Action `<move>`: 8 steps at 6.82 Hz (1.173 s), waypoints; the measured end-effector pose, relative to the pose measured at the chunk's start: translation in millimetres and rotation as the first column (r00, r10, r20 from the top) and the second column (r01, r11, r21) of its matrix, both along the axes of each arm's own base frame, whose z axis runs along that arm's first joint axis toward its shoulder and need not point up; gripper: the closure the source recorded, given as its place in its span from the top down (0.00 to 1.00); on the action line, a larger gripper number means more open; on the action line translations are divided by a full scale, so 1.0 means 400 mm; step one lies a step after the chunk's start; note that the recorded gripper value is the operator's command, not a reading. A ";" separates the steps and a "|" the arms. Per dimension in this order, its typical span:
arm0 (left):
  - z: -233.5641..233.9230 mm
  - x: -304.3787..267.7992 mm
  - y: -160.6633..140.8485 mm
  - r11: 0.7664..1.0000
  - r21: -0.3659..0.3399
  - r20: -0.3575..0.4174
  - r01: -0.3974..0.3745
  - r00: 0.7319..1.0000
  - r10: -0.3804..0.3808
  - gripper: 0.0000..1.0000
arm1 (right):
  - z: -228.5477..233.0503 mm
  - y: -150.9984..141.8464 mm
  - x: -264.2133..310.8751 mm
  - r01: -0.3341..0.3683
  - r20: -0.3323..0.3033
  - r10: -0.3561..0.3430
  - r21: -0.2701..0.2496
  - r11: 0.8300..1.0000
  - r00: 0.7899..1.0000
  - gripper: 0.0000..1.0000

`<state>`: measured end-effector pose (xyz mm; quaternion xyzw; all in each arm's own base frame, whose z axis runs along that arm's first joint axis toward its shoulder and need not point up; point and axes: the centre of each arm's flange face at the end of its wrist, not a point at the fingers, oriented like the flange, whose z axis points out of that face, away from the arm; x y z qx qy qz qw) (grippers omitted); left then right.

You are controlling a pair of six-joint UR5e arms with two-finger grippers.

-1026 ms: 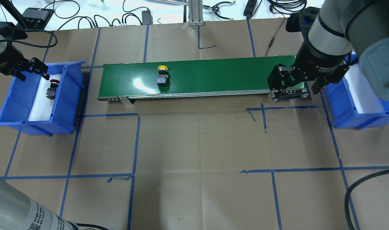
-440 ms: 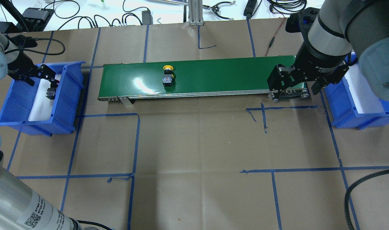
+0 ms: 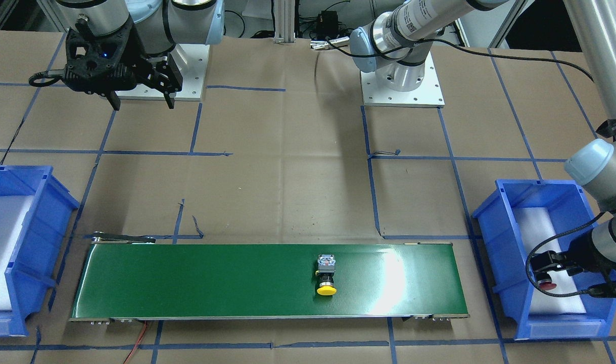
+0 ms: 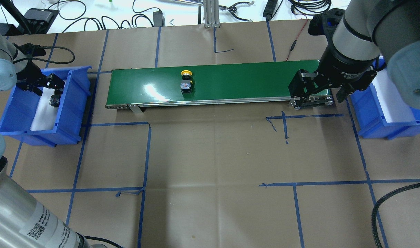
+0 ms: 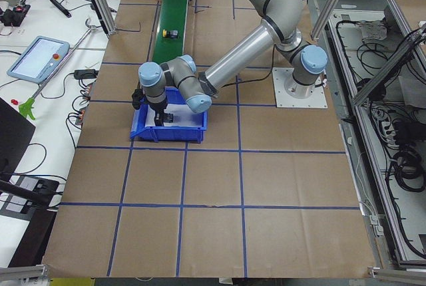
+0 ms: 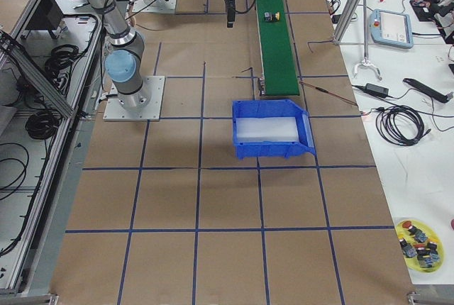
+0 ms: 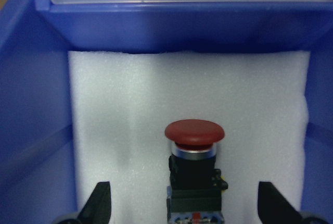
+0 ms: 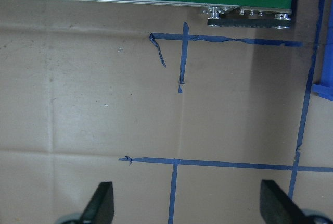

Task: Transport two buttons from left to right
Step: 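Lower the left gripper, grasp the red-capped button and lift it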

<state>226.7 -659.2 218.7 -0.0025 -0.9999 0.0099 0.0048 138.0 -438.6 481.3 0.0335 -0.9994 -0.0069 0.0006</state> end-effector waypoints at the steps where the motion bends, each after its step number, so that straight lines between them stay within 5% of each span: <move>1: -0.009 -0.003 -0.004 1.000 -0.001 0.000 0.000 1.000 0.000 0.99 | -0.001 0.000 0.000 0.000 0.000 0.000 0.000 1.000 1.000 1.00; 2: -0.013 -0.007 -0.007 1.000 0.000 0.000 0.000 1.000 0.000 0.81 | -0.001 0.000 0.000 0.000 0.001 0.000 0.001 1.000 1.000 1.00; 3: -0.015 -0.009 -0.008 1.000 0.000 -0.002 0.001 1.000 -0.001 0.50 | -0.003 0.000 0.000 0.000 0.001 0.000 0.002 1.000 1.000 1.00; 5: -0.013 -0.010 -0.011 1.000 -0.004 -0.003 -0.007 1.000 0.007 0.08 | -0.003 0.000 0.000 0.000 0.001 0.000 0.002 1.000 1.000 1.00; 8: 0.007 -0.014 -0.013 1.000 -0.004 0.000 -0.018 1.000 0.018 0.00 | -0.002 0.000 0.000 0.000 0.001 0.000 0.002 1.000 1.000 1.00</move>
